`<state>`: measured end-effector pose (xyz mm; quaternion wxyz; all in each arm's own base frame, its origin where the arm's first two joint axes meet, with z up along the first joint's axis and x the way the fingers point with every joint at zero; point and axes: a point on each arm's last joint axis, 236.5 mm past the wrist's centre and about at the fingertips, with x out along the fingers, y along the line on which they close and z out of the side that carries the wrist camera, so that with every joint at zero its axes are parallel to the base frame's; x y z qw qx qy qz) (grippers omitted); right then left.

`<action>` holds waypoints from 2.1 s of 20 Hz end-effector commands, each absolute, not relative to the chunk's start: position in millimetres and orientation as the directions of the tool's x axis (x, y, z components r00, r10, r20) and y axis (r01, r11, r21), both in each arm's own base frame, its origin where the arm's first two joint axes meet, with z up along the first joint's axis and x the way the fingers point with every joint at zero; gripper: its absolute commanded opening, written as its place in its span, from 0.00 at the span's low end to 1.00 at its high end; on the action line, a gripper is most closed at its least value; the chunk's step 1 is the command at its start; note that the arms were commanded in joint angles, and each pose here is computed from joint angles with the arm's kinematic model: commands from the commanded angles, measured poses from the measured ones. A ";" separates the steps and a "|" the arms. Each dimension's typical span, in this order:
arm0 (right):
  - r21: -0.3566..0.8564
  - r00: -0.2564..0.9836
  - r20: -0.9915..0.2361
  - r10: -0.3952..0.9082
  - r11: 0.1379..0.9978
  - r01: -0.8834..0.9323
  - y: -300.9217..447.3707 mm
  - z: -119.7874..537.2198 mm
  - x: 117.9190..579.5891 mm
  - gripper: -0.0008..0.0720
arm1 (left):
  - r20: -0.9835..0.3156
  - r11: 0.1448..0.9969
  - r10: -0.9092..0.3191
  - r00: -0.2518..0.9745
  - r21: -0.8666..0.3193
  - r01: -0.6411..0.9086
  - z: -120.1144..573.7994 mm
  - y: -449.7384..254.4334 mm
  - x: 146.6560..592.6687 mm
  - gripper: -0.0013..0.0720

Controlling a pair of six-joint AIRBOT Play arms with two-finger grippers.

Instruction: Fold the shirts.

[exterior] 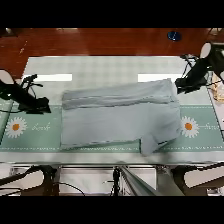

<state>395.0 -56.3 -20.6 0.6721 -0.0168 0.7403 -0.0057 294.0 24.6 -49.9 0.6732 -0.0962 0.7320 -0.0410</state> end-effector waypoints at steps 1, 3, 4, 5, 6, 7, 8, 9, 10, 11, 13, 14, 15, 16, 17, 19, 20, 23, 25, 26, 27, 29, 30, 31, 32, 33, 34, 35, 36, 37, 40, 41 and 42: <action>0.106 -0.200 -0.972 0.124 0.989 0.100 -67.4 -1.7 348.1 0.59 | -0.953 0.947 -0.288 -0.093 -0.269 -0.177 -43.5 30.5 243.2 0.62; 0.281 -0.156 -0.939 0.306 0.945 0.166 -56.0 -0.6 335.0 0.59 | -0.894 0.877 -0.448 -0.031 -0.432 -0.210 -46.5 0.9 220.0 0.62; 0.340 -0.123 -0.923 0.363 0.923 0.179 -54.5 -1.0 329.2 0.59 | -0.867 0.847 -0.498 -0.014 -0.484 -0.219 -50.7 -11.5 206.4 0.62; 0.368 -0.087 -0.916 0.392 0.907 0.205 -56.0 -2.7 324.4 0.59 | -0.848 0.827 -0.529 -0.019 -0.511 -0.237 -57.5 -21.4 190.8 0.62; 0.397 -0.049 -0.908 0.417 0.889 0.227 -57.6 -4.2 319.7 0.59 | -0.840 0.819 -0.542 -0.039 -0.517 -0.249 -65.0 -28.4 175.7 0.62; 0.418 -0.022 -0.900 0.436 0.874 0.247 -58.7 -5.8 315.3 0.59 | -0.832 0.813 -0.552 -0.059 -0.521 -0.262 -72.7 -35.4 162.8 0.63; 0.438 0.000 -0.891 0.454 0.858 0.269 -58.9 -7.0 311.7 0.59 | -0.825 0.806 -0.561 -0.066 -0.526 -0.273 -78.3 -40.6 155.6 0.69; 0.454 0.014 -0.883 0.469 0.845 0.284 -59.2 -7.8 308.7 0.59 | -0.816 0.795 -0.574 -0.067 -0.536 -0.284 -82.1 -45.8 151.4 0.77; 0.465 0.019 -0.876 0.482 0.835 0.294 -59.3 -8.1 307.0 0.59 | -0.807 0.789 -0.585 -0.076 -0.546 -0.282 -84.4 -49.5 147.3 0.77; 0.472 0.026 -0.873 0.488 0.829 0.300 -60.2 -7.8 307.2 0.59 | -0.806 0.789 -0.586 -0.082 -0.544 -0.286 -85.8 -49.9 145.2 0.77; 0.483 0.037 -0.868 0.495 0.825 0.293 -58.8 -6.8 309.5 0.59 | -0.808 0.791 -0.583 -0.082 -0.542 -0.285 -86.1 -49.3 145.4 0.77; 0.492 0.045 -0.864 0.502 0.821 0.289 -57.2 -5.8 311.6 0.59 | -0.808 0.791 -0.583 -0.081 -0.542 -0.285 -86.1 -49.2 145.4 0.77; 0.502 0.054 -0.859 0.510 0.817 0.284 -55.2 -4.5 313.8 0.59 | -0.808 0.791 -0.583 -0.082 -0.542 -0.285 -86.4 -49.1 145.4 0.77; 0.510 0.061 -0.855 0.515 0.813 0.281 -53.9 -3.6 315.3 0.59 | -0.809 0.791 -0.582 -0.085 -0.540 -0.287 -87.1 -48.7 145.2 0.77; 0.513 0.063 -0.853 0.518 0.811 0.280 -53.3 -3.3 315.8 0.59 | -0.808 0.791 -0.582 -0.090 -0.538 -0.292 -88.0 -48.7 144.6 0.77; 0.513 0.062 -0.853 0.518 0.811 0.280 -53.2 -3.2 315.7 0.59 | -0.809 0.787 -0.581 -0.093 -0.529 -0.318 -90.8 -48.2 145.4 0.77; 0.513 0.061 -0.853 0.519 0.811 0.280 -53.1 -3.1 315.4 0.59 | -0.809 0.784 -0.580 -0.092 -0.525 -0.331 -92.3 -47.6 146.3 0.77; 0.513 0.060 -0.853 0.519 0.811 0.280 -53.0 -3.1 315.2 0.59 | -0.801 0.778 -0.590 -0.103 -0.529 -0.339 -94.6 -49.1 146.7 0.77; 0.514 0.059 -0.852 0.520 0.811 0.280 -52.8 -3.0 314.8 0.59 | -0.796 0.781 -0.592 -0.124 -0.530 -0.330 -96.1 -52.5 144.7 0.77; 0.514 0.057 -0.852 0.520 0.811 0.281 -52.8 -3.0 314.4 0.59 | -0.793 0.785 -0.593 -0.141 -0.530 -0.323 -97.4 -55.0 143.0 0.77; 0.514 0.056 -0.852 0.521 0.811 0.280 -52.5 -2.9 314.1 0.59 | -0.787 0.787 -0.595 -0.162 -0.530 -0.315 -99.2 -58.2 140.7 0.77; 0.515 0.054 -0.851 0.522 0.810 0.281 -52.3 -2.7 313.6 0.59 | -0.779 0.796 -0.592 -0.206 -0.527 -0.298 -103.8 -63.5 137.2 0.77; 0.515 0.052 -0.850 0.523 0.810 0.281 -51.9 -2.6 313.1 0.59 | -0.780 0.803 -0.585 -0.223 -0.519 -0.293 -106.6 -64.6 136.4 0.77; 0.516 0.050 -0.850 0.524 0.809 0.281 -51.8 -2.5 312.7 0.59 | -0.785 0.812 -0.573 -0.233 -0.508 -0.286 -110.1 -64.2 136.9 0.77; 0.516 0.050 -0.850 0.524 0.810 0.280 -51.7 -2.2 312.5 0.59 | -0.792 0.817 -0.565 -0.231 -0.500 -0.285 -113.2 -63.7 140.0 0.77; 0.515 0.052 -0.851 0.523 0.811 0.279 -51.8 -1.6 312.7 0.59 | -0.804 0.819 -0.557 -0.210 -0.488 -0.303 -117.6 -62.5 146.3 0.77; 0.513 0.055 -0.853 0.519 0.812 0.278 -52.3 -0.7 312.6 0.59 | -0.816 0.818 -0.548 -0.185 -0.478 -0.320 -122.0 -61.5 153.2 0.77; 0.511 0.059 -0.854 0.516 0.814 0.275 -52.4 1.4 312.6 0.59 | -0.823 0.821 -0.540 -0.177 -0.469 -0.325 -125.3 -61.1 156.0 0.77; 0.509 0.069 -0.857 0.511 0.817 0.271 -52.8 3.8 313.1 0.59 | -0.831 0.827 -0.529 -0.172 -0.460 -0.325 -128.1 -59.0 157.8 0.75; 0.506 0.079 -0.860 0.504 0.820 0.267 -53.4 6.0 314.0 0.59 | -0.839 0.832 -0.518 -0.165 -0.451 -0.323 -130.4 -56.3 159.5 0.75; 0.504 0.084 -0.861 0.501 0.822 0.264 -53.3 8.2 314.0 0.59 | -0.865 0.853 -0.474 -0.165 -0.405 -0.329 -136.6 -45.7 159.5 0.71; 0.505 0.083 -0.861 0.502 0.822 0.264 -53.2 8.3 313.8 0.59 | -0.874 0.865 -0.450 -0.181 -0.376 -0.332 -138.8 -40.1 155.6 0.71; 0.505 0.081 -0.860 0.503 0.821 0.264 -52.9 8.5 313.3 0.59 | -0.886 0.879 -0.417 -0.204 -0.336 -0.337 -141.5 -32.2 150.2 0.71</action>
